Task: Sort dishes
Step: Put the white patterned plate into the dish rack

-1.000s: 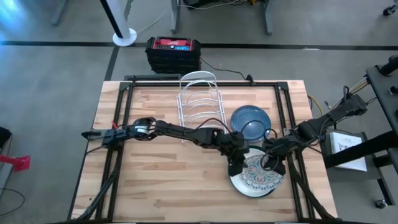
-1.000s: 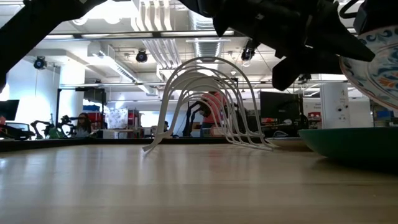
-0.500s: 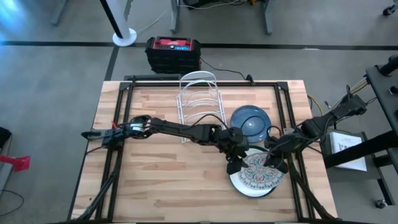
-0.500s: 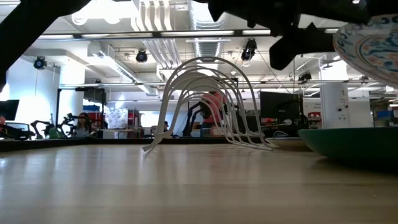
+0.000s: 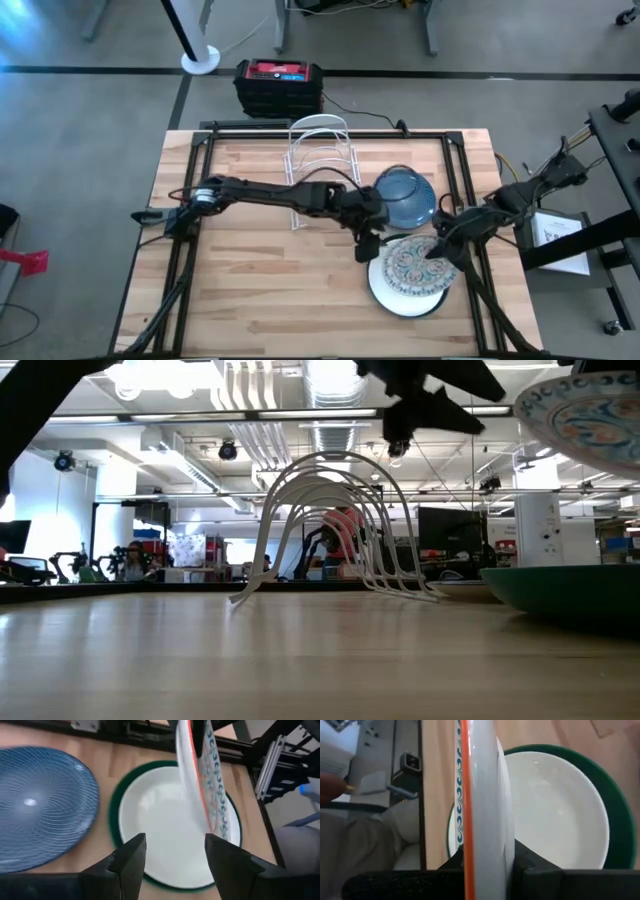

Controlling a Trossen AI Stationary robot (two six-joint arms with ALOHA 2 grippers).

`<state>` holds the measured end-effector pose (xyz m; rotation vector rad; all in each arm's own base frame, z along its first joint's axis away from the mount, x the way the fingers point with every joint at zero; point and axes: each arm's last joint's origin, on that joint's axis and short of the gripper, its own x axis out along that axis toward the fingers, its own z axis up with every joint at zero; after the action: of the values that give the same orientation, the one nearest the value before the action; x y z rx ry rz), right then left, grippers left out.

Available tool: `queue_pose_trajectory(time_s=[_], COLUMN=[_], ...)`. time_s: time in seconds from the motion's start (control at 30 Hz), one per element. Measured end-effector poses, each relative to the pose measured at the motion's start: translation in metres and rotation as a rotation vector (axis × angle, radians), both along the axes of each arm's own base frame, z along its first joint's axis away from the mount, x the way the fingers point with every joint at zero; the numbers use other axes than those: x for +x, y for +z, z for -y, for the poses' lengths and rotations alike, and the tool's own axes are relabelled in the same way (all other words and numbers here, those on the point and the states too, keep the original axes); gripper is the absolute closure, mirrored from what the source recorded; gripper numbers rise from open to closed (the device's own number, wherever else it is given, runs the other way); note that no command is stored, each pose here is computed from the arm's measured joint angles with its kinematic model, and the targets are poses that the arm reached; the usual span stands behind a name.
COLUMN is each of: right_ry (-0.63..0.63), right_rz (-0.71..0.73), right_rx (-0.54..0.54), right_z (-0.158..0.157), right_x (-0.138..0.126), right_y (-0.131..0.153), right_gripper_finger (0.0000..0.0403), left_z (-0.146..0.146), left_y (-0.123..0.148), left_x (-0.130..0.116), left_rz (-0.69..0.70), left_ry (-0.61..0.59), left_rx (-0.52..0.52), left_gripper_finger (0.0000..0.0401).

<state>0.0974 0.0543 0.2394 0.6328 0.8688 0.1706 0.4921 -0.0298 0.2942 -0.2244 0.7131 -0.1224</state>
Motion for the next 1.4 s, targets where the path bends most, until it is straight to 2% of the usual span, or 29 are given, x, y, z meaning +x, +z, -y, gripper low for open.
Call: queue_pose_trajectory(time_s=[0.17,0.27,0.57,0.73,0.9,1.2,1.4], right_ry=[-0.067,-0.101,-0.259,-0.308,-0.337,-0.377,-0.346], right_rz=[0.119,0.214,0.427,0.579,0.657,0.710,0.710], right_rx=[-0.084,-0.172,-0.467,-0.575,-0.662,-0.787,-0.775], right_z=[0.007,0.011,0.022,0.025,0.028,0.034,0.034], right_x=[-0.004,-0.006,-0.008,-0.007,-0.005,0.003,0.027], right_y=[0.010,0.022,0.058,0.080,0.094,0.104,0.103], right_gripper_finger=[0.0375,0.0375,0.0375,0.0375,0.0375,0.0375,0.0375], left_z=[0.002,0.003,-0.005,-0.009,-0.012,-0.017,-0.020], left_y=[0.038,0.058,0.089,0.089,0.089,0.085,0.077], left_x=[-0.024,-0.039,-0.077,-0.098,-0.126,-0.172,-0.190], left_rz=[0.042,0.060,0.090,0.103,0.189,0.392,0.486], left_ry=[-0.036,-0.009,0.111,0.177,0.230,0.257,0.261], left_rx=[0.086,0.156,0.301,0.347,0.359,0.382,0.410], left_gripper_finger=[0.0209,0.0209,0.0209,0.0209,0.0209,0.0209,0.0209])
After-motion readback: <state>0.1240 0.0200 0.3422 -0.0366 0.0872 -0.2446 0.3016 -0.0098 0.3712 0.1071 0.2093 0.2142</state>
